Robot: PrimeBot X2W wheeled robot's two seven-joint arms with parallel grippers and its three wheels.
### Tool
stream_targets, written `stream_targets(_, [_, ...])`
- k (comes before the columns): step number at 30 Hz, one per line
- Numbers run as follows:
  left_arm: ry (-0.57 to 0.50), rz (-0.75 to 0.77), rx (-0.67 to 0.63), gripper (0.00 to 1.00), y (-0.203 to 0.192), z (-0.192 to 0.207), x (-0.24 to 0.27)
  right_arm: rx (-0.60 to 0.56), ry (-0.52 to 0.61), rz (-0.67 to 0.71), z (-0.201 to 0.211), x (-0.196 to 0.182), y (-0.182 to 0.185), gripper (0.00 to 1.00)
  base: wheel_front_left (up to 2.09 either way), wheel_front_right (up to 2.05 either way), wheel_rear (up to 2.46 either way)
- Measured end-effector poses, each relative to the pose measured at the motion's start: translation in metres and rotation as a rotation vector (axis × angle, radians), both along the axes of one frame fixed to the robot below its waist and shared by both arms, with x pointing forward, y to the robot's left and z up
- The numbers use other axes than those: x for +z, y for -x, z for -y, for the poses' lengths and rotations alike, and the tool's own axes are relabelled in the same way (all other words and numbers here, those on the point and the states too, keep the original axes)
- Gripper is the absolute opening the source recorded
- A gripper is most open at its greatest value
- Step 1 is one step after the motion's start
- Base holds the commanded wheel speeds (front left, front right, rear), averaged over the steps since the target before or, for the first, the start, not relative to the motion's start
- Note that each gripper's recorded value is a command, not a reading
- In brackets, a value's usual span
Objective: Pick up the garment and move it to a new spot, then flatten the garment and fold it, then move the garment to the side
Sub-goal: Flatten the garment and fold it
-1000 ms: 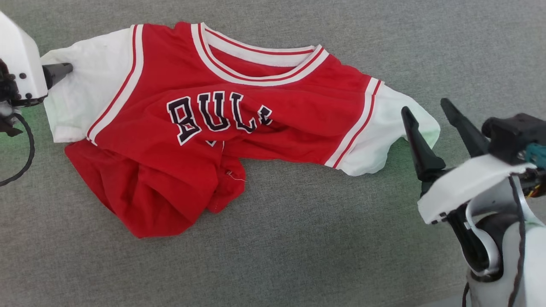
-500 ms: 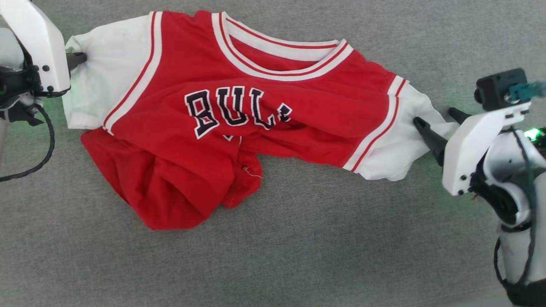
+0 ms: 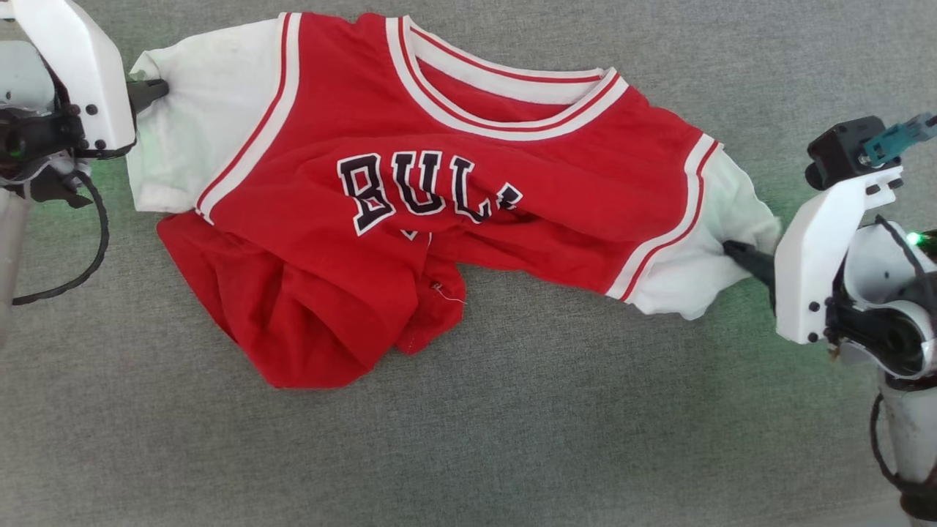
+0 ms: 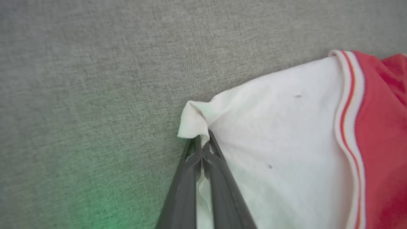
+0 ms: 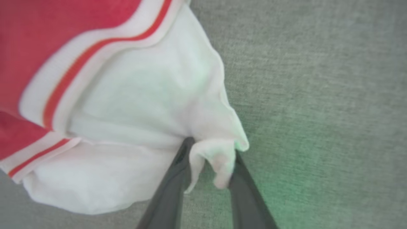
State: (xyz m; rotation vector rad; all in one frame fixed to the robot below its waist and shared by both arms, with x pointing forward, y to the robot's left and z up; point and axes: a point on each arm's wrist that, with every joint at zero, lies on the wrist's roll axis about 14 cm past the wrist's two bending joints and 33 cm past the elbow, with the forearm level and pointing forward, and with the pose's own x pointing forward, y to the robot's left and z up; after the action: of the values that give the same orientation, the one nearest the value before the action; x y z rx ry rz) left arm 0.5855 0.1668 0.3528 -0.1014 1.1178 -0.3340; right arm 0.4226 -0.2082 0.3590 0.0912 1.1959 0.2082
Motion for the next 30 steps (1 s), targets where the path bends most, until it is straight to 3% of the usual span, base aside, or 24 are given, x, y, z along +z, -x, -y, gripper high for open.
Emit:
stream_targets(5, [0.008, 0.047, 0.004, 0.0, -0.002, 0.003, 0.012, -0.021, -0.063, 0.082, -0.011, 0.008, -0.014, 0.0, 0.0, 0.0, 0.0])
stream_targets(9, [0.023, 0.101, 0.001, 0.0, 0.0, 0.008, 0.032, -0.015, -0.119, 0.223, -0.026, 0.04, -0.041, 0.0, 0.0, 0.0, 0.0])
stream_targets(11, [0.039, 0.164, 0.012, 0.0, 0.0, 0.007, 0.058, -0.021, -0.133, 0.356, -0.026, 0.077, -0.063, 0.0, 0.0, 0.0, 0.0])
stream_targets(17, [0.06, 0.325, 0.017, 0.0, 0.001, 0.003, 0.125, 0.011, -0.141, 0.587, -0.034, 0.155, -0.091, 0.0, 0.0, 0.0, 0.0])
stream_targets(21, [0.076, 0.417, 0.03, 0.0, 0.004, -0.002, 0.163, 0.041, -0.133, 0.682, -0.039, 0.19, -0.097, 0.0, 0.0, 0.0, 0.0])
stream_targets(30, [0.105, 0.715, 0.089, 0.0, 0.024, -0.028, 0.287, 0.105, -0.128, 1.005, -0.052, 0.307, -0.103, 0.0, 0.0, 0.0, 0.0])
